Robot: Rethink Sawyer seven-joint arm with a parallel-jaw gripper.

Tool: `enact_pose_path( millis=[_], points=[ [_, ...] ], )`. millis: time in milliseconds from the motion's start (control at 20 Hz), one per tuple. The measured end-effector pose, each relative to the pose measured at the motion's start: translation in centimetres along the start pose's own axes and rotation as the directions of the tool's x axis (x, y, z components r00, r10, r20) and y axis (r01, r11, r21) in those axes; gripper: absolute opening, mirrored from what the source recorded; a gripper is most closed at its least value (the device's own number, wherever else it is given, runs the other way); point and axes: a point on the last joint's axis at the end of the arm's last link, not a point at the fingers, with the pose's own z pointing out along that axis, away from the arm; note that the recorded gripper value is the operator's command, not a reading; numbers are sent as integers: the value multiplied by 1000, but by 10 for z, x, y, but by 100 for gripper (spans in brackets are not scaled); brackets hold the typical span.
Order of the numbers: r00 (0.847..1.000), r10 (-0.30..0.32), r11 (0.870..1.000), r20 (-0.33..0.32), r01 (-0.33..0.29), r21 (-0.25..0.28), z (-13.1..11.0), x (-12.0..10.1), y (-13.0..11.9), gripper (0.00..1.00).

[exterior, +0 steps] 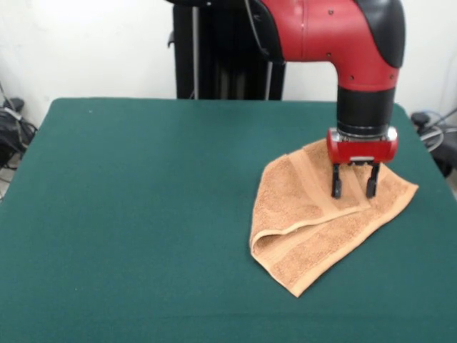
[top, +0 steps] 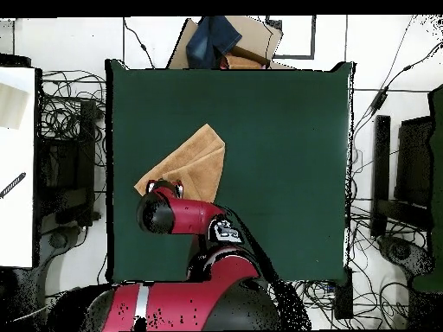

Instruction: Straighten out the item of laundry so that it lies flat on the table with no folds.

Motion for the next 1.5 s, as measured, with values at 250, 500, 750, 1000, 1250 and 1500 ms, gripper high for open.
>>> enact_pose_path(
  millis=[250, 500, 750, 1000, 1250, 1500],
  points=[
    [1000, 0, 1000, 0, 0, 0, 0, 0, 0, 100],
    [1000, 0, 1000, 0, 0, 0, 1, 0, 0, 100],
    [1000, 1, 1000, 2, -1, -1, 7, -2, 0, 100],
    [1000, -8, 1000, 11, 8, 5, 11, -7, 2, 100],
    [1000, -15, 1000, 1, 15, 16, 13, -10, -1, 0],
    [1000, -18, 999, -4, 18, 34, 14, -13, -11, 0]
  ],
)
